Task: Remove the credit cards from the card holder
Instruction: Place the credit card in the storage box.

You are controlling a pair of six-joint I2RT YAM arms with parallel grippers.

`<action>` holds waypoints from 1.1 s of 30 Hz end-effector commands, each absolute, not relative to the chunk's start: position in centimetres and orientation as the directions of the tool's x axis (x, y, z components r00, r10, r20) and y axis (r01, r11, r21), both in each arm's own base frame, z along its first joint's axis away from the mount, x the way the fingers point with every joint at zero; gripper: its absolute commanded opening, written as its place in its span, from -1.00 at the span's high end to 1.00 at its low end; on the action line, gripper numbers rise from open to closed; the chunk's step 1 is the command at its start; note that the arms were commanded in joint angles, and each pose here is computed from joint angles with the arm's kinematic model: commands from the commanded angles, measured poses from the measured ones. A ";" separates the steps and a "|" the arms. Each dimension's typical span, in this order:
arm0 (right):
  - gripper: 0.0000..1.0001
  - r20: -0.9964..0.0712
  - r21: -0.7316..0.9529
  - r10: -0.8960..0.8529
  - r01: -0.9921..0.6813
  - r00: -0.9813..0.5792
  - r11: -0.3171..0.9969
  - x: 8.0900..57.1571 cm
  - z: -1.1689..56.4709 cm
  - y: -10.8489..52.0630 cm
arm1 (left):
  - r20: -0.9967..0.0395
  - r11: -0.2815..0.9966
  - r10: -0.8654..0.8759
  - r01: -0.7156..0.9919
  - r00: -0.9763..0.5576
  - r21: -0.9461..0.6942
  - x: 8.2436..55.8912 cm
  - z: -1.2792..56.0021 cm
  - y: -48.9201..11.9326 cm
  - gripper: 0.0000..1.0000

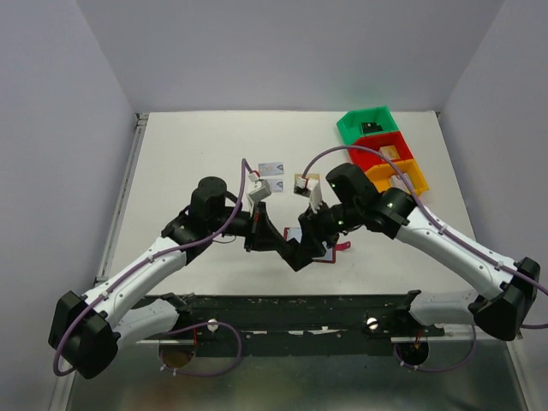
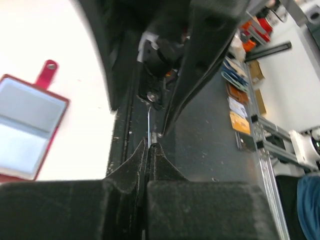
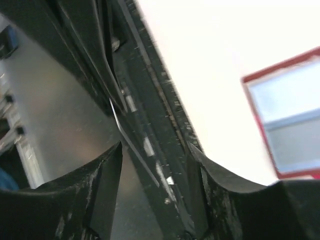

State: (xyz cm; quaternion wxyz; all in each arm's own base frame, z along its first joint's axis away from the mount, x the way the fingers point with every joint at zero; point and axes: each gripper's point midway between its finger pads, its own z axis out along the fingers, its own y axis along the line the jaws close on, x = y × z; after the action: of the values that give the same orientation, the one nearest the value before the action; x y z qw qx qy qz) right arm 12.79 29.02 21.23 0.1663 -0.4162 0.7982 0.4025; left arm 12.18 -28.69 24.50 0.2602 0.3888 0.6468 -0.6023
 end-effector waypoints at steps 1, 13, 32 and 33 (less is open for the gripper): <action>-0.27 -0.707 0.338 -0.315 -0.695 -0.633 0.635 18.6 23.9 25.6 | -0.802 0.192 0.052 0.794 -0.595 -0.577 17.1 24.7 -26.8 1.00; -0.26 -0.843 0.346 0.054 -0.463 -0.535 0.816 22.2 24.3 21.0 | -0.562 0.579 -0.616 0.166 -0.552 -0.798 37.3 22.5 -13.7 1.00; -0.22 -0.732 0.444 -0.045 -0.526 -0.680 0.725 21.1 20.0 25.2 | -0.471 0.614 -0.609 -0.003 -0.639 -0.790 50.8 11.2 -9.9 1.00; -0.22 -0.730 0.445 -0.047 -0.527 -0.682 0.724 21.1 19.9 25.3 | -0.465 0.610 -0.608 -0.004 -0.643 -0.792 51.0 11.0 -9.8 1.00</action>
State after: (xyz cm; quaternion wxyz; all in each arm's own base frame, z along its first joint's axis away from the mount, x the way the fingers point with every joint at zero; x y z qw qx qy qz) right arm 21.04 24.22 18.73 0.3593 -0.1548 0.8664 0.3103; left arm 49.65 -10.24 11.07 0.3753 -0.2070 0.8158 -0.3884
